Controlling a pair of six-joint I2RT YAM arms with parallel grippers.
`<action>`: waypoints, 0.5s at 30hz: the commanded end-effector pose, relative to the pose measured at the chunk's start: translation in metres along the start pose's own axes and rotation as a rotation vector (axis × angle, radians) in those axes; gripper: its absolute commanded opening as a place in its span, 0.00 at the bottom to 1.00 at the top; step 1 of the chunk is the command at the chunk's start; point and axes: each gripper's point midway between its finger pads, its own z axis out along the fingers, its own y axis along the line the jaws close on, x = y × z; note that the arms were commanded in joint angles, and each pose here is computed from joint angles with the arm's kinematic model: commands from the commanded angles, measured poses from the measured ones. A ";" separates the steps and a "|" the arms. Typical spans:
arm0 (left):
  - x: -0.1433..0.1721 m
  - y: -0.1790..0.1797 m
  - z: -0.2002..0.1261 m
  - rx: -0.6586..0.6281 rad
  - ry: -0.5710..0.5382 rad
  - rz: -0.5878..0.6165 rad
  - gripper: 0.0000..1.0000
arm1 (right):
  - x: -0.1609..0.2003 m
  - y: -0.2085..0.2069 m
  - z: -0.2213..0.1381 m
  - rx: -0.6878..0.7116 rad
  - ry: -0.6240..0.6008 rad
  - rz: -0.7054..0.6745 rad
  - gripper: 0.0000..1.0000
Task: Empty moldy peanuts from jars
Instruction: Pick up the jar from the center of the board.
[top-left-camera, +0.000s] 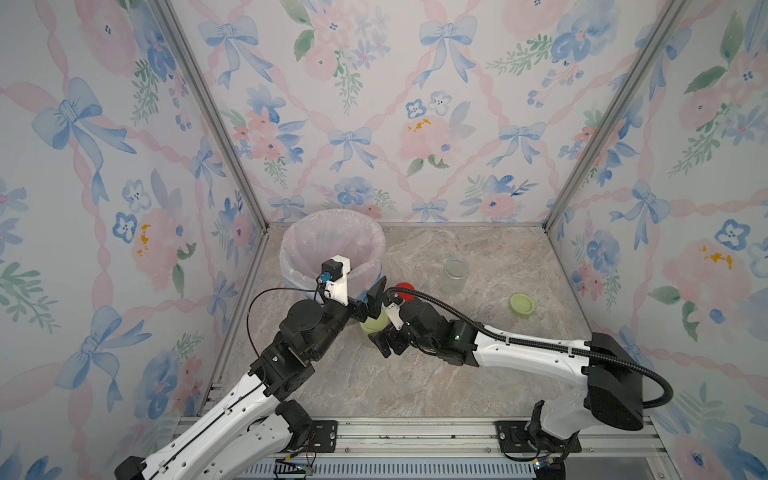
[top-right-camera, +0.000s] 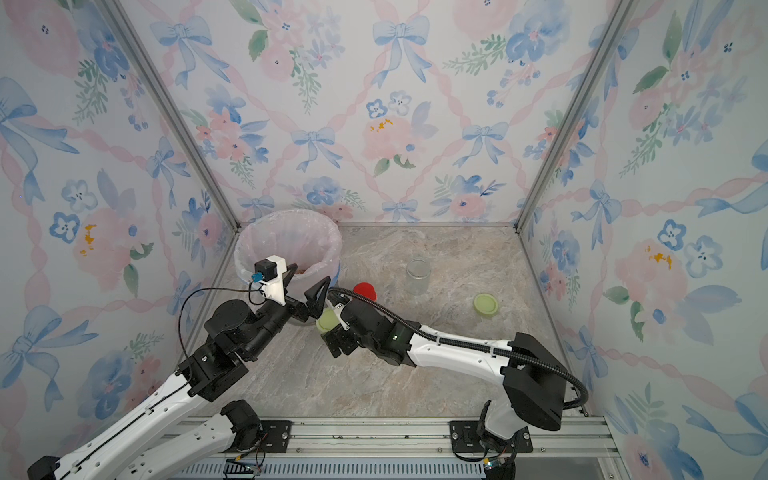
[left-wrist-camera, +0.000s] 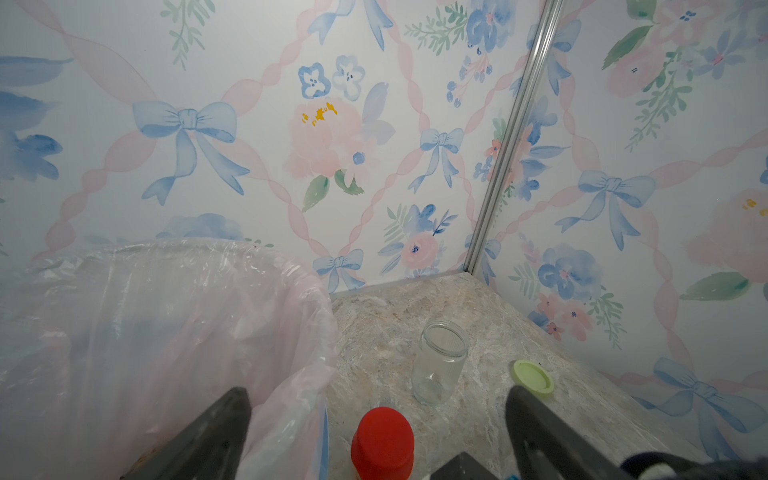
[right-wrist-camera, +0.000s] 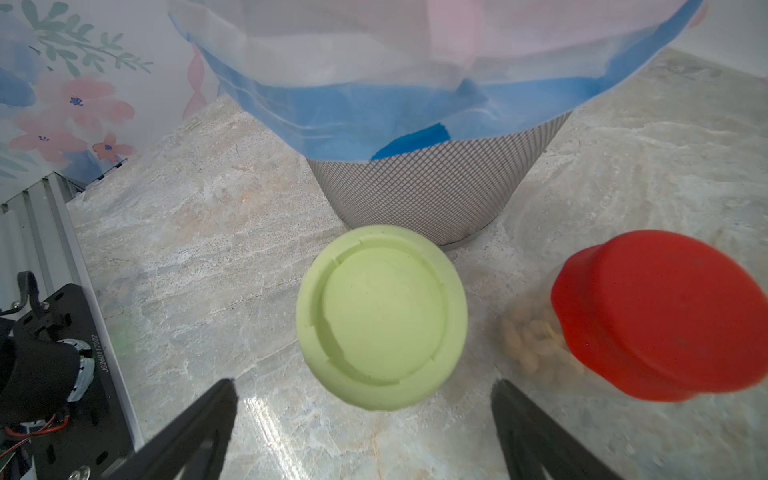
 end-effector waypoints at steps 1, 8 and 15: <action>0.009 0.002 0.000 -0.001 0.023 -0.006 0.98 | -0.010 0.006 0.008 0.015 -0.026 -0.019 0.97; 0.001 0.016 -0.007 -0.065 -0.012 -0.033 0.98 | -0.007 0.001 0.019 0.057 -0.022 -0.035 0.97; 0.001 0.028 -0.010 -0.111 -0.019 -0.060 0.98 | -0.004 0.003 0.033 0.062 -0.010 -0.042 0.97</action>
